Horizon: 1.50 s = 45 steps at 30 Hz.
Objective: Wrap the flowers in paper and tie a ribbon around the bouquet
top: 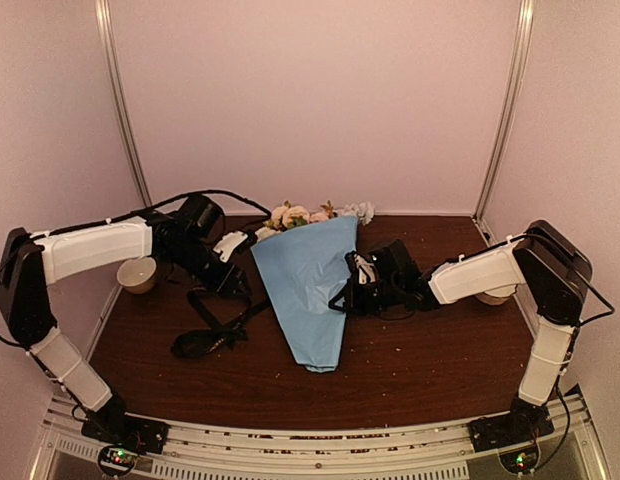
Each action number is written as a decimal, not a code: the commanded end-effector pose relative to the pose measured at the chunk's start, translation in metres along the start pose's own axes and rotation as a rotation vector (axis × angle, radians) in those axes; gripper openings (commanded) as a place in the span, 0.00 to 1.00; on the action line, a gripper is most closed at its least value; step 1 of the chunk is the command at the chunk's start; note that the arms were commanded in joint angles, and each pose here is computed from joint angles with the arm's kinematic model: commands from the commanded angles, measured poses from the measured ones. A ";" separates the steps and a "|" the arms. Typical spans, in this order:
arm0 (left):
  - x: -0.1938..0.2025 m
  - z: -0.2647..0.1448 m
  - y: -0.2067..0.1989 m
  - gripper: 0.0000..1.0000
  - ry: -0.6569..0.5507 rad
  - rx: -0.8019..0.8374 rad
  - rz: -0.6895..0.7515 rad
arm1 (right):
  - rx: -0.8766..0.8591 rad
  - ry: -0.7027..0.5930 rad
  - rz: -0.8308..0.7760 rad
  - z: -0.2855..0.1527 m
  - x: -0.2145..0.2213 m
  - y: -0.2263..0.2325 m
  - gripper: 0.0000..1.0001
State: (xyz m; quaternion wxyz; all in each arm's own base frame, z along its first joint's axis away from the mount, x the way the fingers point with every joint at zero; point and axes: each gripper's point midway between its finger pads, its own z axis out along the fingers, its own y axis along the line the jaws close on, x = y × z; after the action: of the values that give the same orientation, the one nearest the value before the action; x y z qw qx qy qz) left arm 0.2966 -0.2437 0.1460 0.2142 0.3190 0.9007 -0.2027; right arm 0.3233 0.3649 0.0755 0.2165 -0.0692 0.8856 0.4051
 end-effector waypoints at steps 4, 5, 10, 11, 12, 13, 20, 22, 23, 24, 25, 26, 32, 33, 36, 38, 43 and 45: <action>-0.033 0.059 0.030 0.38 -0.031 -0.095 0.055 | -0.024 -0.086 -0.003 -0.011 -0.023 0.011 0.00; -0.032 0.068 0.036 0.37 -0.001 -0.117 0.056 | -0.023 -0.088 0.001 -0.011 -0.024 0.010 0.00; -0.032 0.102 0.056 0.46 0.070 -0.174 0.068 | -0.019 -0.092 0.009 -0.012 -0.025 0.006 0.00; -0.032 0.107 0.057 0.47 0.078 -0.174 0.077 | -0.017 -0.090 0.009 -0.011 -0.024 0.005 0.00; -0.032 0.112 0.058 0.47 0.085 -0.175 0.088 | -0.014 -0.088 0.011 -0.011 -0.023 0.004 0.00; -0.031 0.117 0.059 0.47 0.097 -0.183 0.096 | -0.013 -0.087 0.012 -0.010 -0.023 0.003 0.00; 0.009 0.147 0.074 0.53 0.267 -0.204 0.088 | -0.012 -0.091 0.015 -0.010 -0.026 0.002 0.00; 0.017 0.153 0.071 0.54 0.284 -0.178 0.083 | -0.013 -0.091 0.017 -0.010 -0.027 0.002 0.00; 0.020 0.155 0.069 0.54 0.291 -0.168 0.079 | -0.012 -0.090 0.019 -0.009 -0.027 0.001 0.00; 0.024 0.157 0.068 0.54 0.301 -0.161 0.075 | -0.012 -0.090 0.020 -0.010 -0.027 0.001 0.00; 0.027 0.159 0.067 0.53 0.308 -0.153 0.071 | -0.012 -0.091 0.019 -0.010 -0.028 0.001 0.00; 0.031 0.162 0.064 0.52 0.318 -0.136 0.073 | -0.013 -0.090 0.019 -0.010 -0.027 0.001 0.00; 0.051 0.155 0.038 0.57 0.315 -0.072 0.119 | 0.001 -0.096 0.010 -0.014 -0.028 -0.001 0.00; 0.050 0.151 0.036 0.58 0.298 -0.072 0.128 | 0.001 -0.095 0.009 -0.014 -0.028 -0.001 0.00; 0.053 0.149 0.031 0.60 0.291 -0.069 0.149 | -0.002 -0.088 0.014 -0.012 -0.027 -0.001 0.00; 0.055 0.148 0.025 0.63 0.293 -0.056 0.172 | -0.004 -0.088 0.012 -0.012 -0.028 0.000 0.00; 0.077 0.157 0.042 0.48 0.391 -0.147 0.189 | 0.001 -0.094 0.008 -0.015 -0.029 0.000 0.00; 0.081 0.163 0.044 0.31 0.410 -0.150 0.185 | 0.002 -0.095 0.007 -0.015 -0.029 0.000 0.00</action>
State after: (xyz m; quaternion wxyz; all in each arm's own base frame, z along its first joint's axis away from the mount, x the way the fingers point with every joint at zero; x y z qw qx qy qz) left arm 0.3482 -0.2811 0.0141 0.1765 0.4117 0.8907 -0.0771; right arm 0.3327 0.3567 0.0757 0.2192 -0.0484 0.8863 0.4051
